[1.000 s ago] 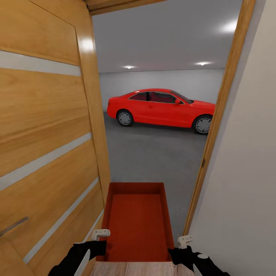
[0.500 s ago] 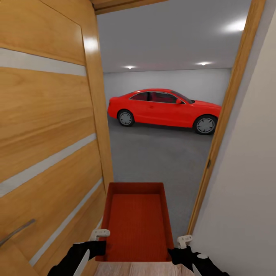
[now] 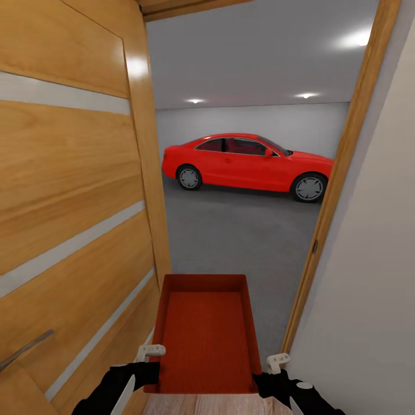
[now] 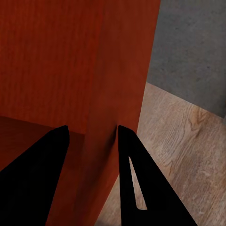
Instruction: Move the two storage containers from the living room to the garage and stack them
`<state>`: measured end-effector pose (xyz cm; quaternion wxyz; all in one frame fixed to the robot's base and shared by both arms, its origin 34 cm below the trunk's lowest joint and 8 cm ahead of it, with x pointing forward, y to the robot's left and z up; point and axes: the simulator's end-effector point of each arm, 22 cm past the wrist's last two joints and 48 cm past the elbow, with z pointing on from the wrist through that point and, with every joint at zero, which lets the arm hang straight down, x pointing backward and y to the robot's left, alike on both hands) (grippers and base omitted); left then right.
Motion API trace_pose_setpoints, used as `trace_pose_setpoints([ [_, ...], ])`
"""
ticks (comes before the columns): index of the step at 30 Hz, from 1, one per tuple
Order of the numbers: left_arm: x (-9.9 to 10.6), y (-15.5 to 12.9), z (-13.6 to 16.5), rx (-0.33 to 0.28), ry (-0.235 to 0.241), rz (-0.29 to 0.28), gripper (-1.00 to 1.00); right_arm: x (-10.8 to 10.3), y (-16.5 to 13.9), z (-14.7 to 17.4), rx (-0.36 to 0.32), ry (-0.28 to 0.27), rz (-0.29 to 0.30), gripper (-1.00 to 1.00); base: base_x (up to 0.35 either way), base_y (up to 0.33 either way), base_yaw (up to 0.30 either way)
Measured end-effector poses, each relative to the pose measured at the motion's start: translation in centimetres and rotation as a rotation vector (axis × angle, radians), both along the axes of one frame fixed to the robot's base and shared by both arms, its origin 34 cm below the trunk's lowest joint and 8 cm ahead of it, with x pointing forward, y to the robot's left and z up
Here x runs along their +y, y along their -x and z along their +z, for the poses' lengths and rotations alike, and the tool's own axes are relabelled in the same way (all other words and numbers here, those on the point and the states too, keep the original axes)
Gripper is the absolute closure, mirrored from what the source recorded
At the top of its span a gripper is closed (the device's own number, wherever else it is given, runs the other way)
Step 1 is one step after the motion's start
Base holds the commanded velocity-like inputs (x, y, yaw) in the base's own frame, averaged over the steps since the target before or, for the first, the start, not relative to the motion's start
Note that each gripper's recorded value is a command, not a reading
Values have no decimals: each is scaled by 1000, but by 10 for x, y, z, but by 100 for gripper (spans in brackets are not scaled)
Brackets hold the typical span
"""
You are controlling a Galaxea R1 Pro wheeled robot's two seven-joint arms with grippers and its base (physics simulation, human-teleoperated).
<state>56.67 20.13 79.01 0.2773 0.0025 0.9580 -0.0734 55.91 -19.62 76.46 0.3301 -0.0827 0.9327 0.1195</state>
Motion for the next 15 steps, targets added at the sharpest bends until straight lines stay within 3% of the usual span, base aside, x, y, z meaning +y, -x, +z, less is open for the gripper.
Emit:
trace_pose_setpoints([
  [5, 0, 0, 0, 1, 0, 0, 100, 0, 0, 0, 1, 0, 0, 100, 0, 0, -51],
  [15, 1, 0, 0, 1, 0, 0, 100, 1, 0, 0, 1, 0, 0, 100, 0, 0, -259],
])
